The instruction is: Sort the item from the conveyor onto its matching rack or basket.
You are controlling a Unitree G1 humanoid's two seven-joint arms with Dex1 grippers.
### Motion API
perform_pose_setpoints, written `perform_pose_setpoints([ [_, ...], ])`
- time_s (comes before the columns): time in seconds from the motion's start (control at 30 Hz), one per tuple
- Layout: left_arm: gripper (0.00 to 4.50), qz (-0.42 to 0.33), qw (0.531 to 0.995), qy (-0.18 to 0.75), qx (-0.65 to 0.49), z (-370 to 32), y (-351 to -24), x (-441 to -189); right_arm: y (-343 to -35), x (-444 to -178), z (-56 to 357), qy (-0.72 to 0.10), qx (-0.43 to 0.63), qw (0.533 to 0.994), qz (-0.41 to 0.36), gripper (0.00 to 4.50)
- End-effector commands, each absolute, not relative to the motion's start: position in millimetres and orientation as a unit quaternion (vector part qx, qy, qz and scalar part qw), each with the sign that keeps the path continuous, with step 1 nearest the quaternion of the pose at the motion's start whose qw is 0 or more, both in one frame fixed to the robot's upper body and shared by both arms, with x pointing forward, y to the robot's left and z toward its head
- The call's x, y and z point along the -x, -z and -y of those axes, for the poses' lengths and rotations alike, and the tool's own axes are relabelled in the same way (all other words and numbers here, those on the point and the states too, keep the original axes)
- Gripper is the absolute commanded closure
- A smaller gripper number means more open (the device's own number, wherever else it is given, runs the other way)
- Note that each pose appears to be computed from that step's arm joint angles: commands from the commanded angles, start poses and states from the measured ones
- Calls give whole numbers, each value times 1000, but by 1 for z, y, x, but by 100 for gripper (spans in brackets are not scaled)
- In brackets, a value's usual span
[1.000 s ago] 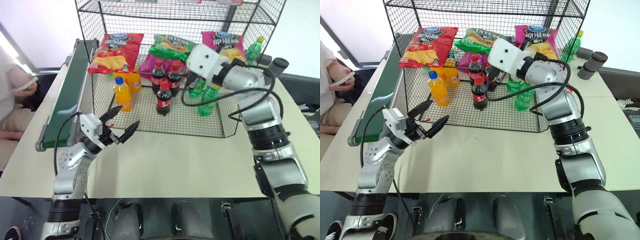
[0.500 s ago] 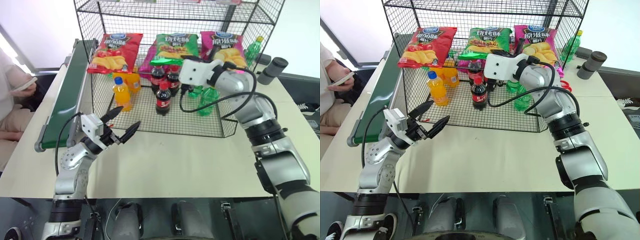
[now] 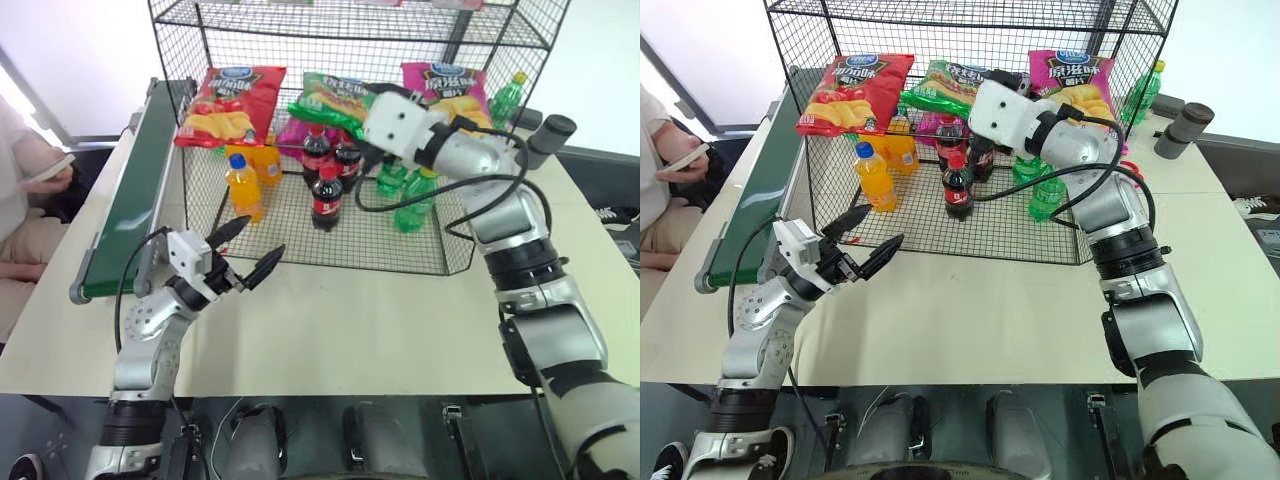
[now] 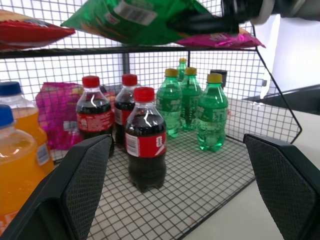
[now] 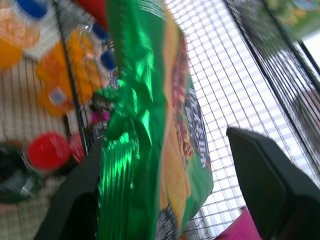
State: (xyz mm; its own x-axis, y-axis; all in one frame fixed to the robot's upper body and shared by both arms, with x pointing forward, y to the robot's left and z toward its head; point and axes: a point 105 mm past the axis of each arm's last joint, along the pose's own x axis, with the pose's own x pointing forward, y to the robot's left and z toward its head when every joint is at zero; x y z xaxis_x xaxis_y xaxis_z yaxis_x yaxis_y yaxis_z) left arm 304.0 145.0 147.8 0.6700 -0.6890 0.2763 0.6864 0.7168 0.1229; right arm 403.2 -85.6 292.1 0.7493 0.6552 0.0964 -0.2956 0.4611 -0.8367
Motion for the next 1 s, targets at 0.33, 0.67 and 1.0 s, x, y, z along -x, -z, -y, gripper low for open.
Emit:
perform_pose_setpoints([
  [0.33, 0, 172, 908, 381, -15, -141, -155, -300, -293, -383, 81, -360, 318, 857, 188, 118],
  [0.67, 0, 170, 908, 383, -18, -139, -153, -298, -298, -381, 79, -353, 341, 843, 220, 169],
  [1.0, 0, 170, 907, 384, -19, -139, -153, -298, -298, -386, 82, -332, 351, 844, 231, 449],
])
